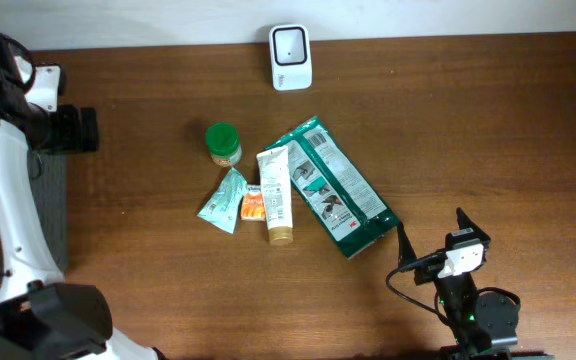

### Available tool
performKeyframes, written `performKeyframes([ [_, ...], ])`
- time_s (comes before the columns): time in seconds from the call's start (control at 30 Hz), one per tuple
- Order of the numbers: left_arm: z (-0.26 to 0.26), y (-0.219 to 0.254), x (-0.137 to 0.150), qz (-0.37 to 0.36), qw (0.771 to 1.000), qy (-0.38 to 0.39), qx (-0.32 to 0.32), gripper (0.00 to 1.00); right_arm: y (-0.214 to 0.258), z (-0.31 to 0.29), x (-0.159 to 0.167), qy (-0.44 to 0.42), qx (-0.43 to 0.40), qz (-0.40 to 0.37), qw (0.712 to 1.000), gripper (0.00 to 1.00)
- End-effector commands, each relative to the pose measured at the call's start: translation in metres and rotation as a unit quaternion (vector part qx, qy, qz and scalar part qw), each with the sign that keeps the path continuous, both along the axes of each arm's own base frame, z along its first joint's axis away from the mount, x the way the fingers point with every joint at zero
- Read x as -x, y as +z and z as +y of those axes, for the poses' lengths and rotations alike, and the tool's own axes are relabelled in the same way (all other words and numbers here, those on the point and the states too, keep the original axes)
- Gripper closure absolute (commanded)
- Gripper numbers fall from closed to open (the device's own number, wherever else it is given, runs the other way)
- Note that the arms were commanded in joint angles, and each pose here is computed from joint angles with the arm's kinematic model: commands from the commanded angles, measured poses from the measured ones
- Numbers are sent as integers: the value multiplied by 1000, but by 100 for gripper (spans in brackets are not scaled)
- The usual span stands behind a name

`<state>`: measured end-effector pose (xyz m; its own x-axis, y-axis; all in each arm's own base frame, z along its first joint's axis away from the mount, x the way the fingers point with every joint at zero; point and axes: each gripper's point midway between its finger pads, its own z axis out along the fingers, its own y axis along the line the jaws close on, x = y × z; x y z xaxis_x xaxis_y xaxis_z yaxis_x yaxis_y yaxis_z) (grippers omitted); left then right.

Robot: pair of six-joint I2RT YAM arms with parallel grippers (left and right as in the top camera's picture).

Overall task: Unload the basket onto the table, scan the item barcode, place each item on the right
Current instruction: 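Move the left gripper back toward the basket and hold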

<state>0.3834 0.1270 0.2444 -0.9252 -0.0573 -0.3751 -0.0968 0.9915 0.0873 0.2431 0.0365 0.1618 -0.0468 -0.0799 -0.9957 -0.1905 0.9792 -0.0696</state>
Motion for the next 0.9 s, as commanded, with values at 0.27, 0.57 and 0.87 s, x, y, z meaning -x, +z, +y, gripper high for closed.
performKeyframes([
  [0.27, 38, -9, -1, 47, 990, -56, -118, 0, -2, 1, 0, 1, -4, 2, 1000, 2],
  [0.57, -9, -3, -25, -56, 987, -139, 48, 0, -2, 1, 0, 1, -4, 2, 1000, 2],
  [0.87, -93, 4, -39, -65, 976, -111, 174, 1, -2, 1, 0, 1, -4, 2, 1000, 2],
])
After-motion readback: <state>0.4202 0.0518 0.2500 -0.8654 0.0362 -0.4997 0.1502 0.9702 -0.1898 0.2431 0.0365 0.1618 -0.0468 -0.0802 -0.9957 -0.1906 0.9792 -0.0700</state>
